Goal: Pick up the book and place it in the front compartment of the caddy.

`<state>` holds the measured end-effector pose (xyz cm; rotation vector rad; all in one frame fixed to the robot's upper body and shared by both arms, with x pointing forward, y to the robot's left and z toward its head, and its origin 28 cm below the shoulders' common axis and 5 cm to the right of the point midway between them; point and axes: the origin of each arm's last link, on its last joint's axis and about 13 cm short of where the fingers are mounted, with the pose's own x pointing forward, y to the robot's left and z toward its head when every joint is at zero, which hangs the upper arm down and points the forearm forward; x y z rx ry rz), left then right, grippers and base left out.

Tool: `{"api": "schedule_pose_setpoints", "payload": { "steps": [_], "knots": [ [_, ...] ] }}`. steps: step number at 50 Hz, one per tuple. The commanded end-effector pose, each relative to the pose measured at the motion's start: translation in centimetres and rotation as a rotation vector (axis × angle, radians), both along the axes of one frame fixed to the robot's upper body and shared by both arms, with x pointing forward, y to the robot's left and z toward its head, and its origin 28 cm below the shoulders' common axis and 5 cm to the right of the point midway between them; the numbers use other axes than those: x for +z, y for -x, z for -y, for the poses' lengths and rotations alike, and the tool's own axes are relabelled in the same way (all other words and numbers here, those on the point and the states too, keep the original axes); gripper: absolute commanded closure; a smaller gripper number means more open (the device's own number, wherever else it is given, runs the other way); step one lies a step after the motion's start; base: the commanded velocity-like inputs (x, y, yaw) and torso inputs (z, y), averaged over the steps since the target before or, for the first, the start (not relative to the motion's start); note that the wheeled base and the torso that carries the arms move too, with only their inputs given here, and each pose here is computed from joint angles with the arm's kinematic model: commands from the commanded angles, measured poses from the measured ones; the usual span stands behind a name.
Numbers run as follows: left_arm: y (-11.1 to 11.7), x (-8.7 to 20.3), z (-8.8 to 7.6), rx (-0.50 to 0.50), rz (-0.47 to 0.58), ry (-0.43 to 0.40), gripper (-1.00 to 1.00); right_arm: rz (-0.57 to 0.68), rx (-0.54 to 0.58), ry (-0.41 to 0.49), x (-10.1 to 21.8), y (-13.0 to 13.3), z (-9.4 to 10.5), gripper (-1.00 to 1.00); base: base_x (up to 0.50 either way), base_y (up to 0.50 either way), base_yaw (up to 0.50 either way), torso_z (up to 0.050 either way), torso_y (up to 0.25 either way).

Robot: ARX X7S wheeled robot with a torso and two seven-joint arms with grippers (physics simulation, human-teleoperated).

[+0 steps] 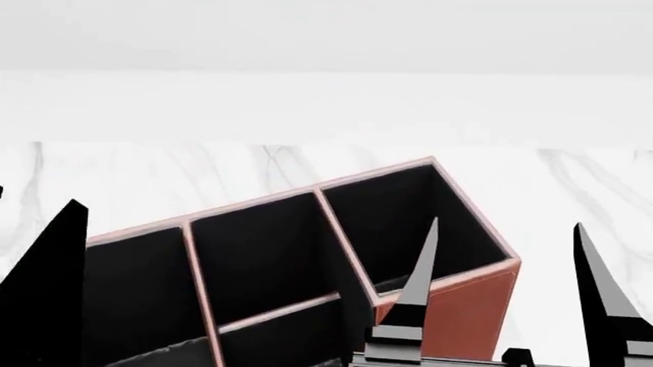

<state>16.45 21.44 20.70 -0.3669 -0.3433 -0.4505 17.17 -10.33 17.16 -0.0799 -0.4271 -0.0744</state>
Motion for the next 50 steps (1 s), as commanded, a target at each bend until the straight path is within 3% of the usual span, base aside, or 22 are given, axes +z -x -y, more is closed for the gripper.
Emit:
{"api": "schedule_pose_setpoints", "payload": {
  "steps": [1,26,45,50],
  "knots": [
    [-0.8,0.7,0.0,-0.253,-0.043,-0.027,-1.00,0.007,0.004,-0.006,0.1,0.2,0.1,-1.00,0.00,0.00,0.00,0.000,0.000],
    [-0.5,-1.6,0.9,-0.757,-0.195,-0.324,-1.00,0.002,0.008,0.029,0.1,-0.1,0.1,-1.00,0.00,0.00,0.00,0.000,0.000],
    [-2.5,-2.6,2.0,-0.808,-0.362,-0.510,-1.00,0.004,0.011,0.039,0.2,0.0,0.0,-1.00,0.00,0.00,0.00,0.000,0.000],
    [-2.9,-3.0,2.5,-0.805,-0.358,-0.547,-1.00,0.010,0.014,0.037,0.3,0.2,0.0,-1.00,0.00,0.00,0.00,0.000,0.000]
  ]
}}
